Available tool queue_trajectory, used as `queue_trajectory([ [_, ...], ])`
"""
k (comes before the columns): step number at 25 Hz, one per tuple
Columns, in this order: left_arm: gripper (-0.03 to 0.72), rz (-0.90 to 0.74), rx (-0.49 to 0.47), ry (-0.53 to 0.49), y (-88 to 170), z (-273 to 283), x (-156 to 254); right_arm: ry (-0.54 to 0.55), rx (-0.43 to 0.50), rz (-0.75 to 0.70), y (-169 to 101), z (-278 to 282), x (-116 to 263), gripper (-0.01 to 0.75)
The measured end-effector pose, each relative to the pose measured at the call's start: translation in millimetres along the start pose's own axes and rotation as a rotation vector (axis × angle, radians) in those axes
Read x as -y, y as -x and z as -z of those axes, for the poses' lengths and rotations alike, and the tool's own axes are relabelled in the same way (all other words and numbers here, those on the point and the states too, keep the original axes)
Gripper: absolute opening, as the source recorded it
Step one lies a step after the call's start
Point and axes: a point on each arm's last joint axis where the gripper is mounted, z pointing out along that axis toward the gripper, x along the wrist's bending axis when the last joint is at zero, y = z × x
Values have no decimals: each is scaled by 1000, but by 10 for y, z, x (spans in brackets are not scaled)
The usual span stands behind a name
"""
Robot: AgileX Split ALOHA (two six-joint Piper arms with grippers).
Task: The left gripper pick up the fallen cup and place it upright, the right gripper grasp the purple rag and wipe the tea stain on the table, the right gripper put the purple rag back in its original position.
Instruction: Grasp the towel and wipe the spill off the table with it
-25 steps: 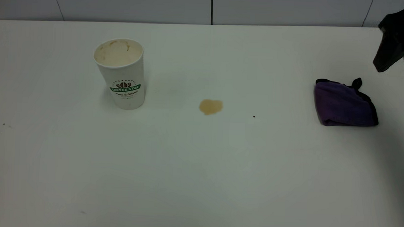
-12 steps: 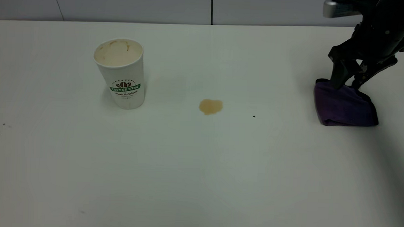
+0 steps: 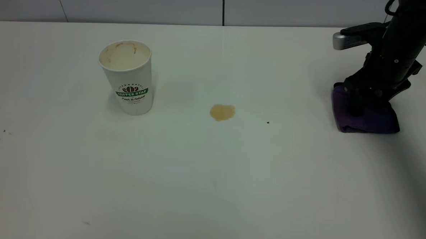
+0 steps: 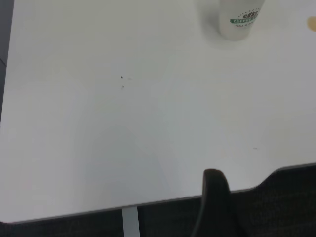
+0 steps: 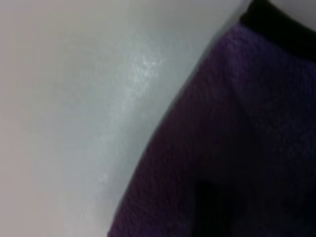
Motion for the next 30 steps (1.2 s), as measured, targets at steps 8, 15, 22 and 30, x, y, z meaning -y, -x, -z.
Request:
queue_trajectory([
  [8,534,-1,0,0,0,0,0,-15,-29,-52,-40,-92,21,238],
  [15,534,-1,0,-1,0,0,1,12,-114,57,-388,-99,-83,64],
  [22,534,-1,0,-1,0,0,1,77,-179,161,-1027,-98,-371,64],
  [30,532,-1,0,-1,0,0,1,160,-227,303,-1715,-74,-764,64],
])
